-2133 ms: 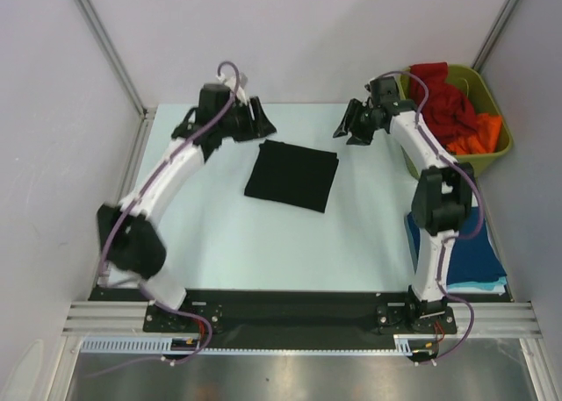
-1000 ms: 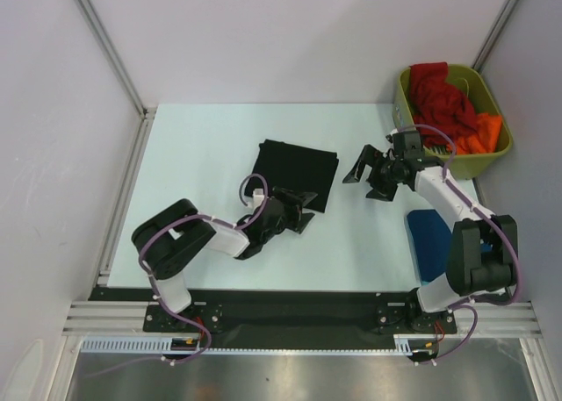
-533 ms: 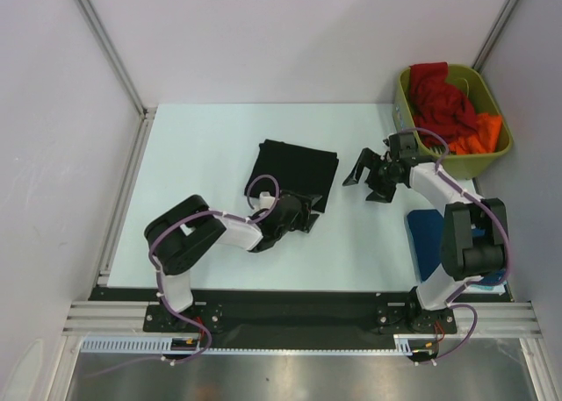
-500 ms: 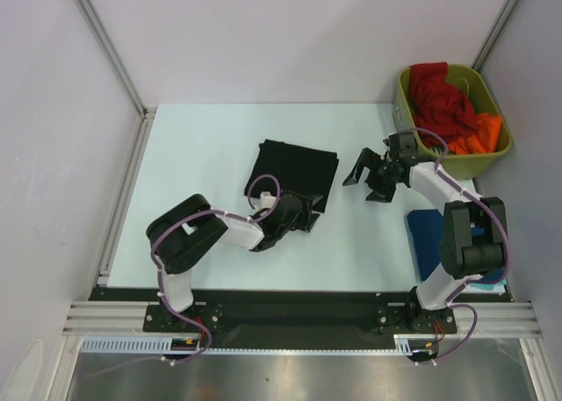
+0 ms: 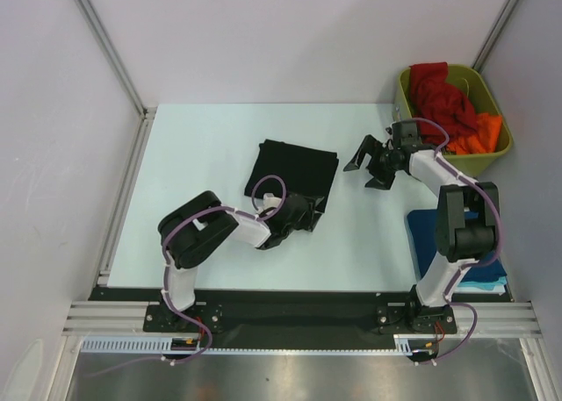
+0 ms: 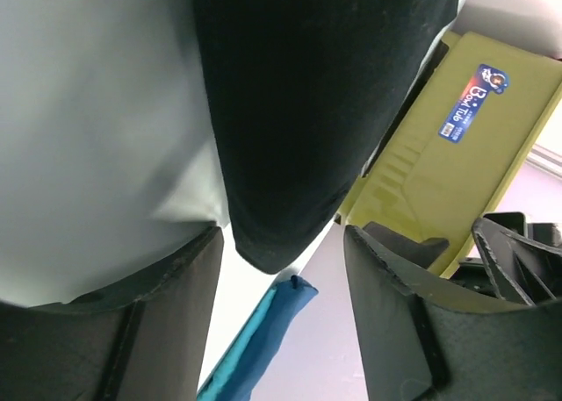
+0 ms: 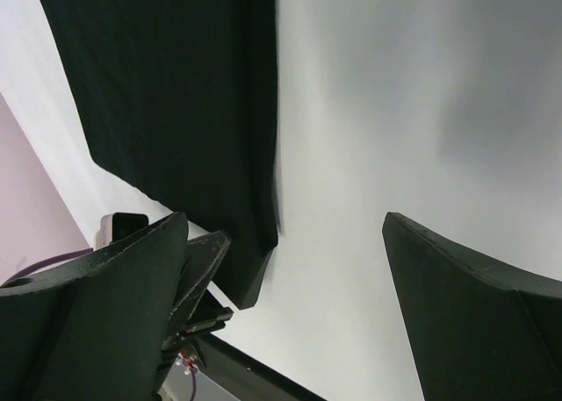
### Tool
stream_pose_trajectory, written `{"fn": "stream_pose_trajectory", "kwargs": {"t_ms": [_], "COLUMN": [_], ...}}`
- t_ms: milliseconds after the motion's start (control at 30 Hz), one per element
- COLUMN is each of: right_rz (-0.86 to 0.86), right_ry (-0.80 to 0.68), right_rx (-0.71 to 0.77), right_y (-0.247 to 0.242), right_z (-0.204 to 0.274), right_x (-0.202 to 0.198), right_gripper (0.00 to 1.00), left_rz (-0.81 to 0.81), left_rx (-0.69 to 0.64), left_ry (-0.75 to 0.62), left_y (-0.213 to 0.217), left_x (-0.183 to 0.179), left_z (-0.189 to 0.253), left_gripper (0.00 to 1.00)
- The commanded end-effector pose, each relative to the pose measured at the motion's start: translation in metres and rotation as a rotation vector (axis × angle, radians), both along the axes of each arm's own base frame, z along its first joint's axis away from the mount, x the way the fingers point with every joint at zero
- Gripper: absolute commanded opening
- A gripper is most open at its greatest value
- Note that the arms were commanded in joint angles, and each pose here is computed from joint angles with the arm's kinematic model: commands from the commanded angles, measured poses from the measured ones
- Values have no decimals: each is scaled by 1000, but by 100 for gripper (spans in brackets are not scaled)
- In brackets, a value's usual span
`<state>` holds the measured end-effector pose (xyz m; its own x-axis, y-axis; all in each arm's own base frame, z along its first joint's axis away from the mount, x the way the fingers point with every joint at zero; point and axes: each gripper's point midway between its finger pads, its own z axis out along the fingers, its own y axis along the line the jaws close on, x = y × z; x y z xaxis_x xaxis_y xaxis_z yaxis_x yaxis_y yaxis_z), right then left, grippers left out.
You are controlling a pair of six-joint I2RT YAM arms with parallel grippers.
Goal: Fold and stack the t-shirts
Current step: Neatly place the folded tshirt to the corner
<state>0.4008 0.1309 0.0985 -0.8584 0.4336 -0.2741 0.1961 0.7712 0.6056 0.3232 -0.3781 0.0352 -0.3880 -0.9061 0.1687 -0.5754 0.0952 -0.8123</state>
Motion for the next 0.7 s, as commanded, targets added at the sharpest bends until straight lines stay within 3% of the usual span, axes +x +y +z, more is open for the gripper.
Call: {"fn": "stream_pose_trajectory", "kwargs": {"t_ms": [0, 67, 233, 500, 667], "right_rz": [13, 31, 93, 123, 132], "right_ry": [-34, -16, 1, 24, 27], "right_rx": [36, 46, 147, 293, 332], "right_y": [5, 7, 22, 52, 65], "right_z": [10, 3, 1, -15, -25], "right_x": [14, 13, 14, 26, 31], "right_gripper": [100, 100, 100, 100, 94], "left_rz": [67, 94, 96, 79, 79], "left_rx": [13, -6, -37, -85, -112], "left_ry": [56, 51, 7, -47, -96], "left_y": [8, 12, 14, 20, 29], "left_x": [-2, 3, 8, 10, 17], "left_z": [-25, -28, -15, 16, 43], "left_gripper": [63, 56, 19, 2, 0]}}
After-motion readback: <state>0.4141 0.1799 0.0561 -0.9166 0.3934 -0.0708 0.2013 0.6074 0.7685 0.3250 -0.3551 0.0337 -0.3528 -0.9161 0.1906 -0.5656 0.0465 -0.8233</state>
